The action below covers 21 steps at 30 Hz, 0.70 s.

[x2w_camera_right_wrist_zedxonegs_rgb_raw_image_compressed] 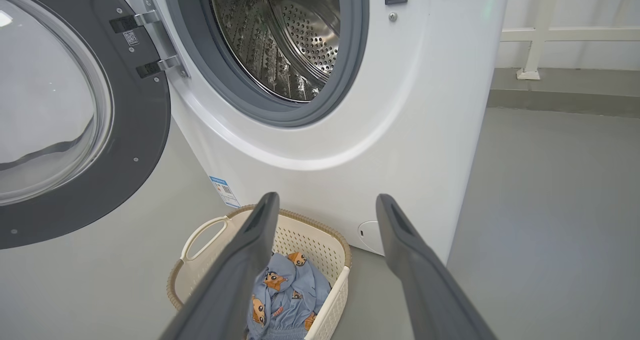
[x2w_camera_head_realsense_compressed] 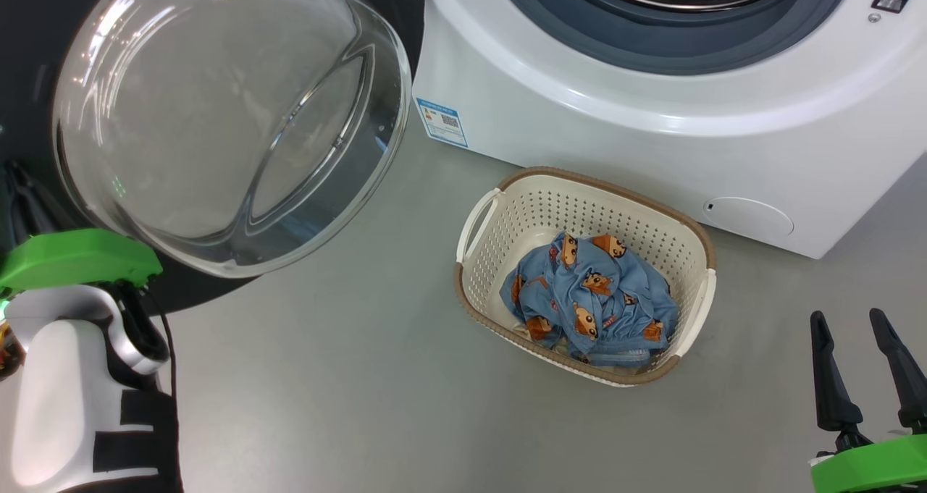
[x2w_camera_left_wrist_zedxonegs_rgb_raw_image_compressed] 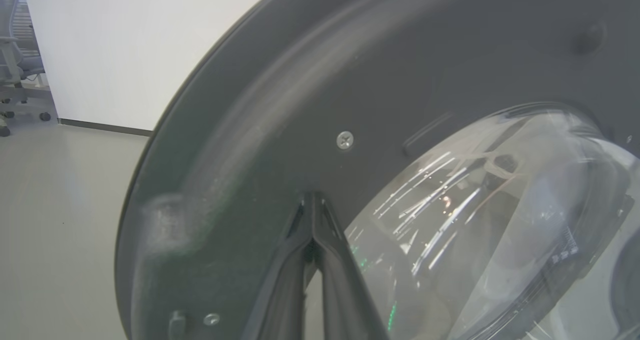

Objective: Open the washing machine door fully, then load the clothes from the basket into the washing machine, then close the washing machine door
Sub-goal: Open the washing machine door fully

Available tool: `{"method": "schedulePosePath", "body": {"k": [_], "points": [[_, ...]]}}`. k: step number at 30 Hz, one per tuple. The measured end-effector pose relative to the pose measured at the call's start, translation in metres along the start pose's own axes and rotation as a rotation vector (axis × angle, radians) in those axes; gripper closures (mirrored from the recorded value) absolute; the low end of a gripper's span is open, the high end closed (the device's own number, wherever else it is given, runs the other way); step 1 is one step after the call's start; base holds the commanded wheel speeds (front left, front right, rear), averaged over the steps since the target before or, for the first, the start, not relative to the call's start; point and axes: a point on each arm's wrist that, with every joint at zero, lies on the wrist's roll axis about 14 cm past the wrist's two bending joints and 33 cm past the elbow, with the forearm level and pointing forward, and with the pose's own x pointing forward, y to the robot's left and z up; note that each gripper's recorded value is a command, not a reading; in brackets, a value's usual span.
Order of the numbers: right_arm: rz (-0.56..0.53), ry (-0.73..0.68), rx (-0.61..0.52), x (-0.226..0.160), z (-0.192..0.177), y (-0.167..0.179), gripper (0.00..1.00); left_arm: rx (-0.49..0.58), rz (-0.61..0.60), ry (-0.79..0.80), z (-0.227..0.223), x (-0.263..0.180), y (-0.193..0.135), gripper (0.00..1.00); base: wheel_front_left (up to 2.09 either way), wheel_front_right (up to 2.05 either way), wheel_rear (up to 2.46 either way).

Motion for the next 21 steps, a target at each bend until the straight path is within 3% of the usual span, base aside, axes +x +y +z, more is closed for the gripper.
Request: {"method": "schedulePosePath", "body": {"k": [14, 21], "points": [[-0.015, -0.019, 0.001, -0.005, 0.009, 0.0, 0.0, -0.009, 0.004, 0.005, 0.0, 0.0, 0.004, 1.0, 0.0, 0.0, 0.0], [-0.018, -0.047, -0.005, -0.01, 0.022, 0.003, 0.0, -0.081, -0.064, -0.078, 0.031, -0.003, -0.01, 1.0, 0.0, 0.0, 0.0]]}}
